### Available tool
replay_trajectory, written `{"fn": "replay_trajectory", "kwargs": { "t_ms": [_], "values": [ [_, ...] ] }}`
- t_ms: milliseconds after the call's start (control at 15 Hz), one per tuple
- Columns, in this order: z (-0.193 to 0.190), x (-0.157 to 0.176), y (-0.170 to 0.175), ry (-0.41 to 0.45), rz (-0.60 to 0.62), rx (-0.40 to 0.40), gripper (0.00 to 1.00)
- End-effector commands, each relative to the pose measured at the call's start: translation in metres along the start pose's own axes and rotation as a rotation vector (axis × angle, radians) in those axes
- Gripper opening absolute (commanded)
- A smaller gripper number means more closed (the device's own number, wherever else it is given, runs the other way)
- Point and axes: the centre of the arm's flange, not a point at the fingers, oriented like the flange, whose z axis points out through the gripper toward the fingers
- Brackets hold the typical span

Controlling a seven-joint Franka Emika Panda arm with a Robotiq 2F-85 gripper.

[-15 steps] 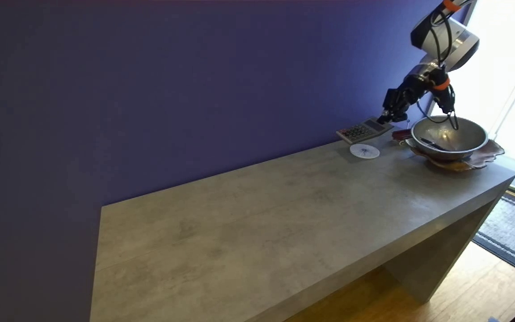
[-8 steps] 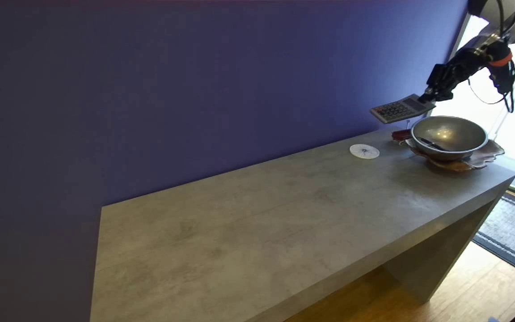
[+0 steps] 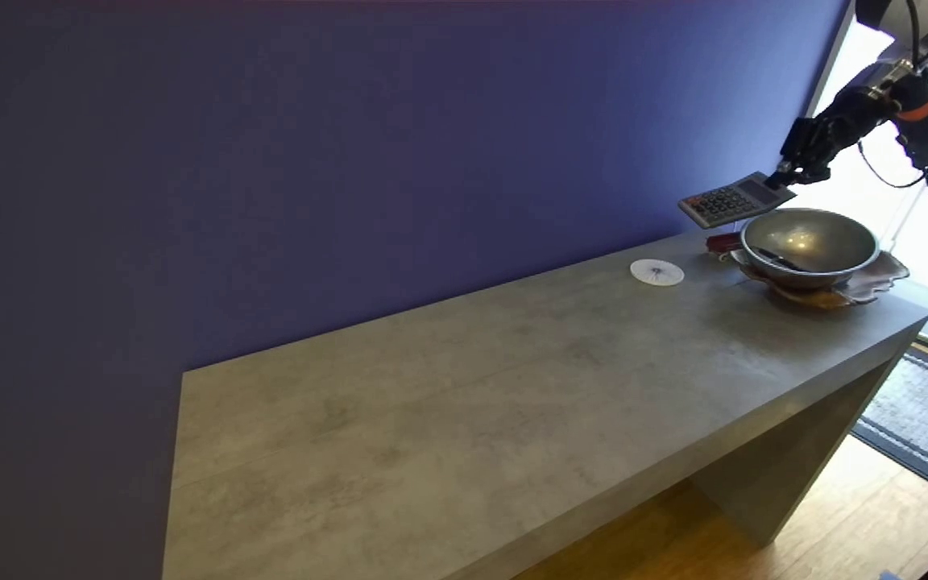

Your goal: Pick up the calculator and put it in the silver bowl

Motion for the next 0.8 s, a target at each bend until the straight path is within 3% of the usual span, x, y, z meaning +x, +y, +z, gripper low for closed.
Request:
{"fn": "replay_trajectory", "kwargs": {
  "t_ms": [0, 400, 733],
  "values": [
    [-0.047, -0.016, 0.017, 0.009, 0.006, -0.09, 0.03],
    [-0.101, -0.033, 0.061, 0.047, 0.083, -0.208, 0.03],
    [-0.093, -0.024, 0.074, 0.026, 0.115, -0.23, 0.03]
  ]
}}
